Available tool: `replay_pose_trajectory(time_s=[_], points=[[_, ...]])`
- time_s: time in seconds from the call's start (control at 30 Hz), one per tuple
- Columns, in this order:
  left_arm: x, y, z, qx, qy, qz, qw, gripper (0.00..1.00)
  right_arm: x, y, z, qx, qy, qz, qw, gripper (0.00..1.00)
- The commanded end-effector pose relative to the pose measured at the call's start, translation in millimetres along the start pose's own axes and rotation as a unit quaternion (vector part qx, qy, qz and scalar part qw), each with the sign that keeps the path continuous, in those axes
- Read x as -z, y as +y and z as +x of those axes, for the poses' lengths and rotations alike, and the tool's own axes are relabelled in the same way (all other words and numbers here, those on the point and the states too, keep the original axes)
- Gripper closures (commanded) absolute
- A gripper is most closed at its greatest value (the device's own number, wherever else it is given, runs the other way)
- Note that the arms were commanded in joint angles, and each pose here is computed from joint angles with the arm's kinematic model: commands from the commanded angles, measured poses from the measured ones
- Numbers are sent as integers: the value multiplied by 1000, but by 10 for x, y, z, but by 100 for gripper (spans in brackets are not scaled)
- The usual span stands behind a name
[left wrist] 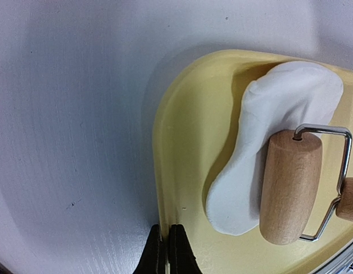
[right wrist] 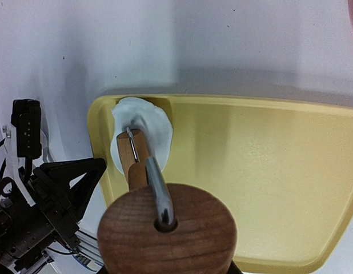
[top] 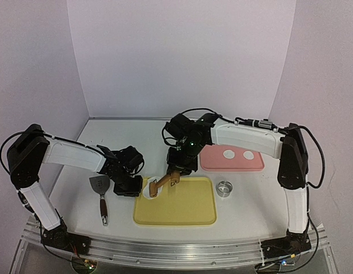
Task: Roll out the dumpling wrappers from the dough
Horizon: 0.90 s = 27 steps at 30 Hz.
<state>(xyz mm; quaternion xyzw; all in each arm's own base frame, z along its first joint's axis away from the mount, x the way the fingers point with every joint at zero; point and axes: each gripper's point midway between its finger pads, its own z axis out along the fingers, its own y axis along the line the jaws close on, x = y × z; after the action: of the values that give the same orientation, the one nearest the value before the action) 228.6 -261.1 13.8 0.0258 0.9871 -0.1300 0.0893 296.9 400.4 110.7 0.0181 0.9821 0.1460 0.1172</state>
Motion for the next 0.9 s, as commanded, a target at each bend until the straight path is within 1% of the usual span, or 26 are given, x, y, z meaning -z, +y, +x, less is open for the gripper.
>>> replay_pose_trajectory(time_s=[0.0,0.13,0.27,0.43,0.87], points=[[130,-83,-67,-1,-20,21,1000,100,-46,-309,106,-32,7,46,998,100],[133,-56,-54,2,-21,18,1000,100,-139,-552,222,-27,16,83,996,100],[134,-34,-38,3,-21,16,1000,100,-135,-866,296,-10,13,137,990,100],[130,-5,-18,6,-21,13,1000,100,-167,-1155,389,-8,24,177,984,100],[154,30,20,9,-23,16,1000,100,-105,-1525,337,3,13,236,972,100]])
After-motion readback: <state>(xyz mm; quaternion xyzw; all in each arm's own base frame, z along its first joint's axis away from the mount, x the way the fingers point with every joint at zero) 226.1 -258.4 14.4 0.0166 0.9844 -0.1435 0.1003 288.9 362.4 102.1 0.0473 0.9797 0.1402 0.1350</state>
